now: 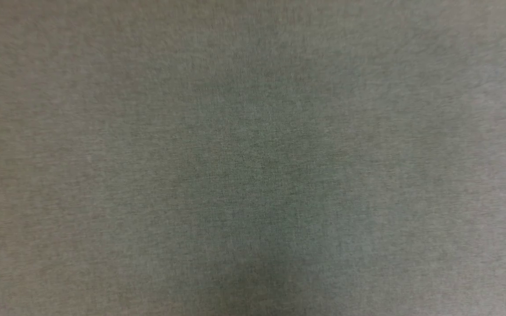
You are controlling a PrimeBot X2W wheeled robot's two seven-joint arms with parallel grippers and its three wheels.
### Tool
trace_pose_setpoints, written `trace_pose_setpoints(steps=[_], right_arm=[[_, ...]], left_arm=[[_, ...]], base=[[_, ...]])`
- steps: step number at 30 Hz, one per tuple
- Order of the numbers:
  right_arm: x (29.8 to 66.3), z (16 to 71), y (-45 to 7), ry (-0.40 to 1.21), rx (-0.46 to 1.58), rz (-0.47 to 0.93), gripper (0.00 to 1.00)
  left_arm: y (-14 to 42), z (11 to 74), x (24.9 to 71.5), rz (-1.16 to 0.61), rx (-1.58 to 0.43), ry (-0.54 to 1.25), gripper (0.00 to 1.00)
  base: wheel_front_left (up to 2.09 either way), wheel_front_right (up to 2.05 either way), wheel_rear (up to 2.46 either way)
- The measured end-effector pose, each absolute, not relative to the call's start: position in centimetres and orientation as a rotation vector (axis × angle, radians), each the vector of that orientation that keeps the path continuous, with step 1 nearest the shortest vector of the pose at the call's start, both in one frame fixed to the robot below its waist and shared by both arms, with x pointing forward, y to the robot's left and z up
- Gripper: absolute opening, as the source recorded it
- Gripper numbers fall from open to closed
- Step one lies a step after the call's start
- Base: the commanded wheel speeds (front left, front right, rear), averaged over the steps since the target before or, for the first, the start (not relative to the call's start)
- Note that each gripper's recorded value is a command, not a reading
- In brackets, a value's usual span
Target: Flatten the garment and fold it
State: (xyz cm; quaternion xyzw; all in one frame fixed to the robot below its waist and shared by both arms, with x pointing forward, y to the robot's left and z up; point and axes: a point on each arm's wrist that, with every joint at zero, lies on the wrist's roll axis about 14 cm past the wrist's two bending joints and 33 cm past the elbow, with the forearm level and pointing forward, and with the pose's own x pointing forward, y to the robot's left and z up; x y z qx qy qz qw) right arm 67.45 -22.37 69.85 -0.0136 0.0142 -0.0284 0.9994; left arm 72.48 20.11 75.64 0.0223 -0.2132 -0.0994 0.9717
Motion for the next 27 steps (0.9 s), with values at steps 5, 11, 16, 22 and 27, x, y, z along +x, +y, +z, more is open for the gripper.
trace_pose_setpoints(steps=[5,11,16,22,27], right_arm=[[69.2,63.9,-21.5,0.115,-0.015,-0.025,0.0],[67.7,56.8,-21.0,0.235,0.031,0.025,0.0],[63.4,51.9,-20.5,0.327,0.096,0.063,0.0],[56.0,48.0,-20.0,0.429,0.179,0.101,0.0],[48.9,45.8,-20.5,0.493,0.25,0.092,0.0]], left_arm=[[20.4,69.2,74.4,-0.208,0.007,-0.341,0.0],[20.6,61.9,73.3,-0.215,-0.052,-0.219,0.0],[20.0,55.7,69.1,-0.245,-0.085,-0.078,0.0],[19.5,49.8,60.7,-0.266,-0.142,0.076,0.0],[19.6,45.9,52.0,-0.228,-0.237,0.218,0.0]], base=[[0.0,0.0,0.0],[0.0,0.0,0.0],[0.0,0.0,0.0],[0.0,0.0,0.0],[0.0,0.0,0.0]])
